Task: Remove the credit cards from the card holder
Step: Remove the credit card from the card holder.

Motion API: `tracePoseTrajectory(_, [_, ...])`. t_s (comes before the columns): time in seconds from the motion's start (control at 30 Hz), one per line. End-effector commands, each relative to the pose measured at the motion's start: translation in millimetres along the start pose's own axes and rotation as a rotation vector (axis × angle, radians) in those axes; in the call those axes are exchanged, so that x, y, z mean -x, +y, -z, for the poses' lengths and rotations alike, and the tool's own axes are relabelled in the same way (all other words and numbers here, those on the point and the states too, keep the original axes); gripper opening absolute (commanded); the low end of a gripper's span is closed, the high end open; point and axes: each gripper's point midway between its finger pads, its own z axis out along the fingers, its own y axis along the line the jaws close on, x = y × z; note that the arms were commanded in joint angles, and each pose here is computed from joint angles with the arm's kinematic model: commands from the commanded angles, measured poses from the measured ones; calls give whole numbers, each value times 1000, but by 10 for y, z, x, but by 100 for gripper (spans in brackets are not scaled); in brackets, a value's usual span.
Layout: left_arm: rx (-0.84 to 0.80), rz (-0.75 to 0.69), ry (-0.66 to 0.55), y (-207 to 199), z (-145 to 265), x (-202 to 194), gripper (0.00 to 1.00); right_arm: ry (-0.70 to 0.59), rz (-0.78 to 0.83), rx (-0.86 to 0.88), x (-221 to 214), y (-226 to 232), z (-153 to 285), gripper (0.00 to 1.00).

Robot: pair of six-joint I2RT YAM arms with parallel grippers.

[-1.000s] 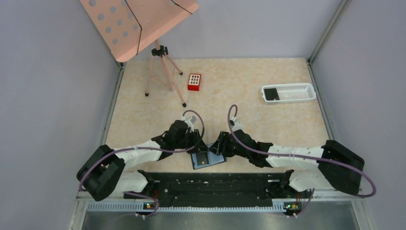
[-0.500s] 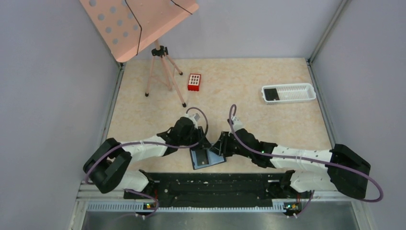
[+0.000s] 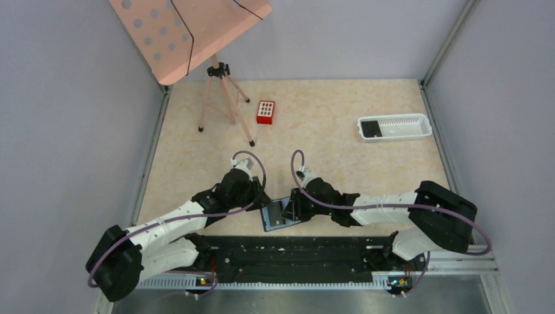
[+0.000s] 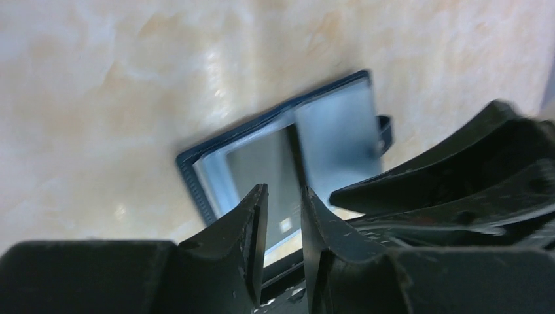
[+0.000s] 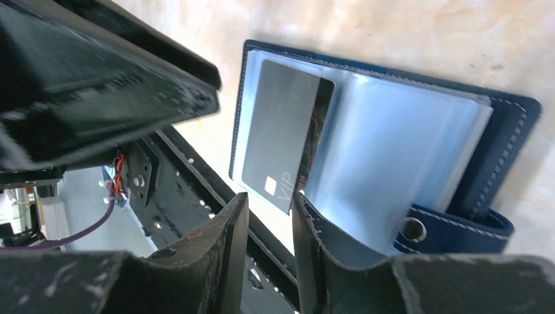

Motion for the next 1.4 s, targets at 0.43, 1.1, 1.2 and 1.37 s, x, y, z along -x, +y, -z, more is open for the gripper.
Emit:
tracePoseTrajectory(0.43, [28, 34, 80, 352, -133, -388, 16, -33, -12, 73, 260, 38, -175, 29])
tracePoseTrajectory(1.1, [47, 48, 99, 471, -141, -499, 13, -1, -64, 48, 137, -161, -258, 31])
tracePoseTrajectory(1.2, [46, 49, 97, 467, -132, -496, 13, -10, -57, -3, 160, -238, -242, 32])
tracePoseTrajectory(1.37, [41, 48, 97, 458, -123, -494, 13, -13, -46, -10, 188, -225, -223, 32])
